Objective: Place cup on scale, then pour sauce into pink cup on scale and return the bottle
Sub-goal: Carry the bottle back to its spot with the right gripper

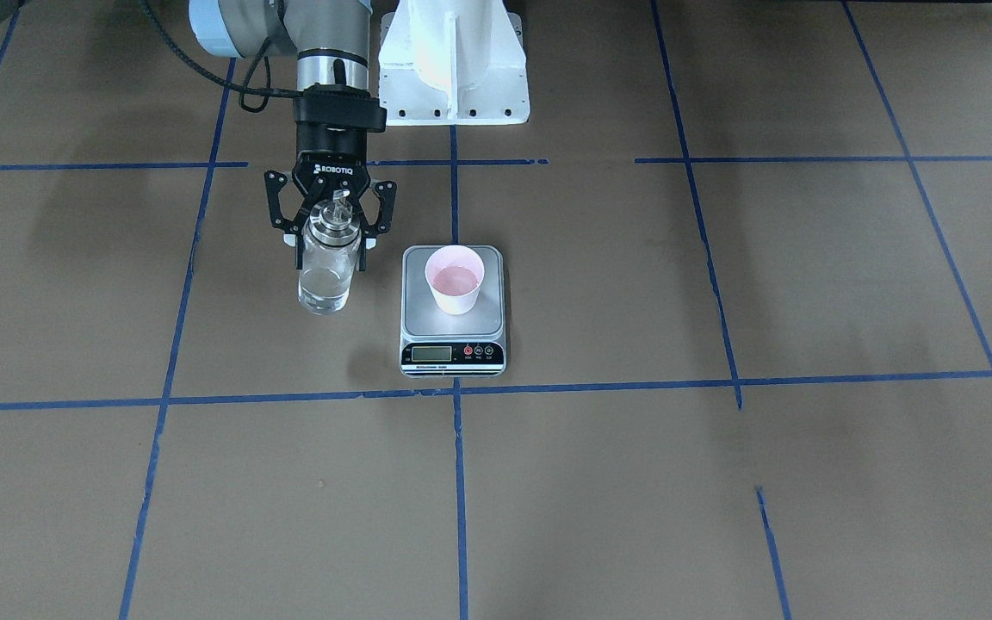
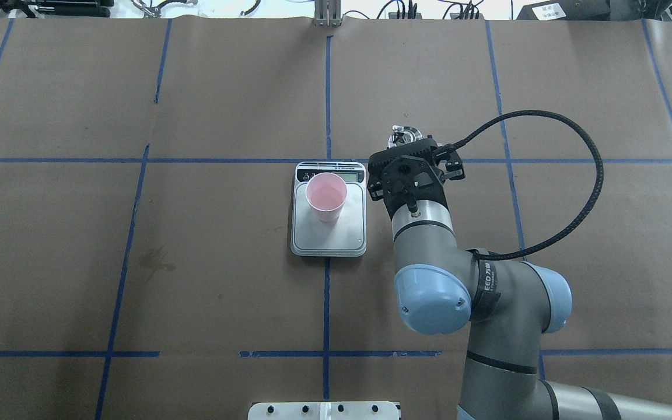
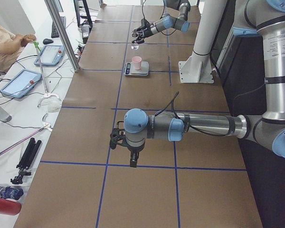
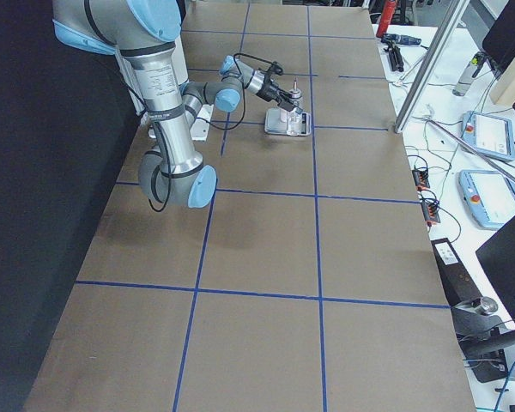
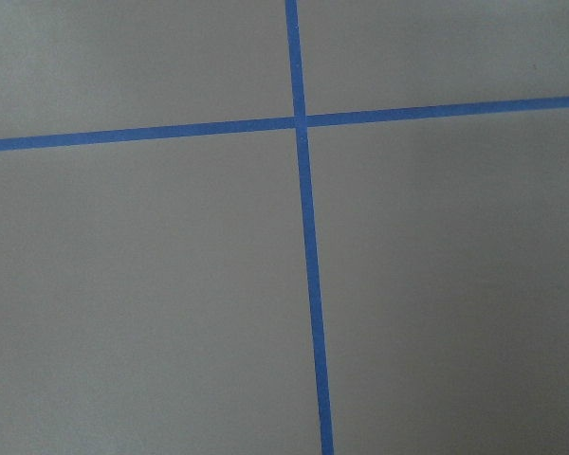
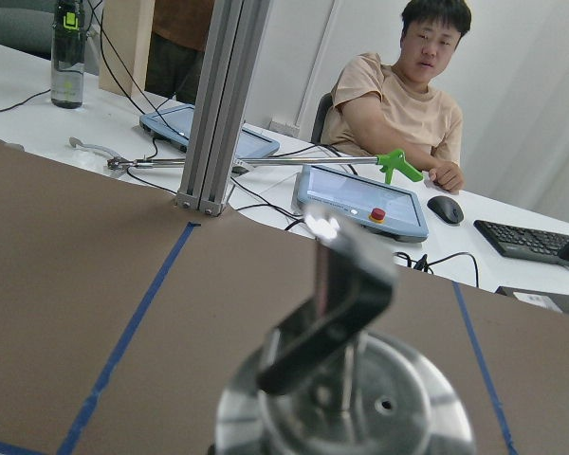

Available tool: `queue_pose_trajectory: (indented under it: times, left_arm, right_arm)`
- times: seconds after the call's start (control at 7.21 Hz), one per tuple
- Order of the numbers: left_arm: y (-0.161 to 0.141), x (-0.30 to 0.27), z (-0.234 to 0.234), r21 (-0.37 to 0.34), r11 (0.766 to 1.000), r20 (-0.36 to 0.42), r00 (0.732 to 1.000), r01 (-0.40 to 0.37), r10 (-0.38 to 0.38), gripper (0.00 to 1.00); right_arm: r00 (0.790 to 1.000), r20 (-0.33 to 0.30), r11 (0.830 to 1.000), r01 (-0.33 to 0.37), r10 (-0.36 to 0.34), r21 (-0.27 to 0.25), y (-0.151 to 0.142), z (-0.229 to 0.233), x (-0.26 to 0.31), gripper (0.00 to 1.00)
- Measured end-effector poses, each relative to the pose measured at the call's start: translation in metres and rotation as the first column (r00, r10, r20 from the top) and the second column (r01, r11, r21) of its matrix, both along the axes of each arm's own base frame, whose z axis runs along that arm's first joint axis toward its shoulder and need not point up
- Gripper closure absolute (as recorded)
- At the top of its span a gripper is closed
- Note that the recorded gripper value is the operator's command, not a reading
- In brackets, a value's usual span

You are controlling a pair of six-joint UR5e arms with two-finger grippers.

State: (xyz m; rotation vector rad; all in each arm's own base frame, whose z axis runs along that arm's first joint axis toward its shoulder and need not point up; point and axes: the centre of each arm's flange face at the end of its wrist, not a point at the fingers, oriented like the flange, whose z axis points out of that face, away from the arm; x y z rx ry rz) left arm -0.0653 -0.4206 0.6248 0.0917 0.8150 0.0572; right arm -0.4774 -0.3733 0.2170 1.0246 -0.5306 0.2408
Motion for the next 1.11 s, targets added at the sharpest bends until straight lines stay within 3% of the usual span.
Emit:
queue_pose_trajectory:
  times: [0.14, 0.42, 0.69, 1.11]
  left_arm:
    - [0.000, 0.000, 0.000, 0.000, 1.000, 0.000, 1.000, 0.000, 0.000, 0.00]
    - [0.000, 0.000, 0.000, 0.001, 1.000, 0.000, 1.000, -0.001, 0.001, 0.00]
    - [-0.001, 0.000, 0.000, 0.003, 1.000, 0.000, 1.000, -0.003, 0.003, 0.00]
    - [-0.001, 0.001, 0.000, 0.003, 1.000, 0.000, 1.000, -0.004, 0.004, 0.00]
  right_arm:
    - [0.995, 0.099, 0.998, -0.013, 0.019, -0.062, -0.001, 0.007, 0.013, 1.00]
    - [0.983, 0.176, 0.992, -0.021, 0.043, -0.126, 0.005, 0.042, 0.042, 1.00]
    - [0.970, 0.239, 0.993, -0.015, 0.042, -0.113, 0.015, 0.098, 0.068, 1.00]
    - [0.972, 0.223, 0.994, -0.047, 0.068, -0.097, 0.019, 0.167, 0.086, 1.00]
